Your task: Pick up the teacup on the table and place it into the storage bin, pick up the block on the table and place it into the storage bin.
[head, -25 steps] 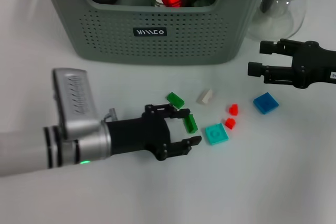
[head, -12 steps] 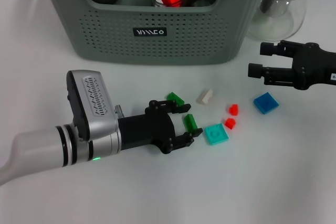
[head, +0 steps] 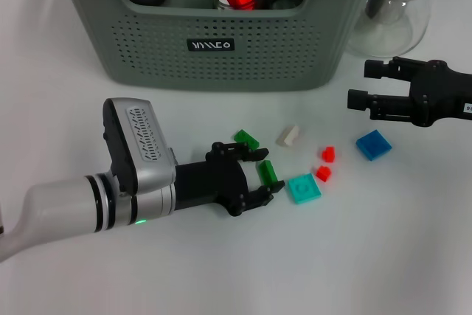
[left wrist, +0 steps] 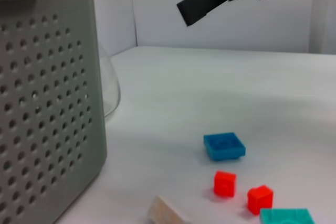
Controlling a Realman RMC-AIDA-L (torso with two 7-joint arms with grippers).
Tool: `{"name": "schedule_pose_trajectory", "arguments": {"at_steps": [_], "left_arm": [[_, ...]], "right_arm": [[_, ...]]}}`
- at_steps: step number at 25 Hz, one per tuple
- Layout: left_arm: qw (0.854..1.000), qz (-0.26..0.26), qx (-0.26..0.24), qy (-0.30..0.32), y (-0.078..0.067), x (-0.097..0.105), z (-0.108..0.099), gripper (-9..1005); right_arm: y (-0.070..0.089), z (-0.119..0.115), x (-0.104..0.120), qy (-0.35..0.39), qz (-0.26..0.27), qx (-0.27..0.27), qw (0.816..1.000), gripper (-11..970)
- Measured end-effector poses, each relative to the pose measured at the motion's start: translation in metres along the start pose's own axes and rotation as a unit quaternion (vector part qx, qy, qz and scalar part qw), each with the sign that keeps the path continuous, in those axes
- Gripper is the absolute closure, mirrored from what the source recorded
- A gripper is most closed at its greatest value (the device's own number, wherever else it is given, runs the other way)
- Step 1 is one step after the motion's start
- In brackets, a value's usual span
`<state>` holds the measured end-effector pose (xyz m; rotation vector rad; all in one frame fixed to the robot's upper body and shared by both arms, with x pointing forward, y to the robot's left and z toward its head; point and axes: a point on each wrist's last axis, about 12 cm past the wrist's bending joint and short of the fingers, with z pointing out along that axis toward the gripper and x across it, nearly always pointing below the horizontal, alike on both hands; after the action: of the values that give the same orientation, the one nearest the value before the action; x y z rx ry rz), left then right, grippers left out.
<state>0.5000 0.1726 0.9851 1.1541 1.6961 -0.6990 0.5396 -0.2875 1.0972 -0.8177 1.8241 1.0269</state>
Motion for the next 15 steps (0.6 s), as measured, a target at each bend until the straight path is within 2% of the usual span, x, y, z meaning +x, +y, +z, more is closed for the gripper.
{"name": "schedule_pose_trajectory", "arguments": {"at_steps": [10,13,15], "left_arm": [[1.000,-0.011,0.002,-0.009,0.001,-0.003,0.000,541],[0.998,-0.039,0.021,-0.048,0.006,-0.009,-0.016,565],[0.994,-0.060,0.040,-0.088,0.013,-0.017,-0.039,582]], "right_arm": [[0.000,0.000,0.000,0.001,0.000,0.002,1.000,103],[-0.001,-0.001,0.000,0.000,0.000,0.003,1.000,103],[-0.001,-0.001,0.000,0.000,0.000,0.003,1.000,102]]}}
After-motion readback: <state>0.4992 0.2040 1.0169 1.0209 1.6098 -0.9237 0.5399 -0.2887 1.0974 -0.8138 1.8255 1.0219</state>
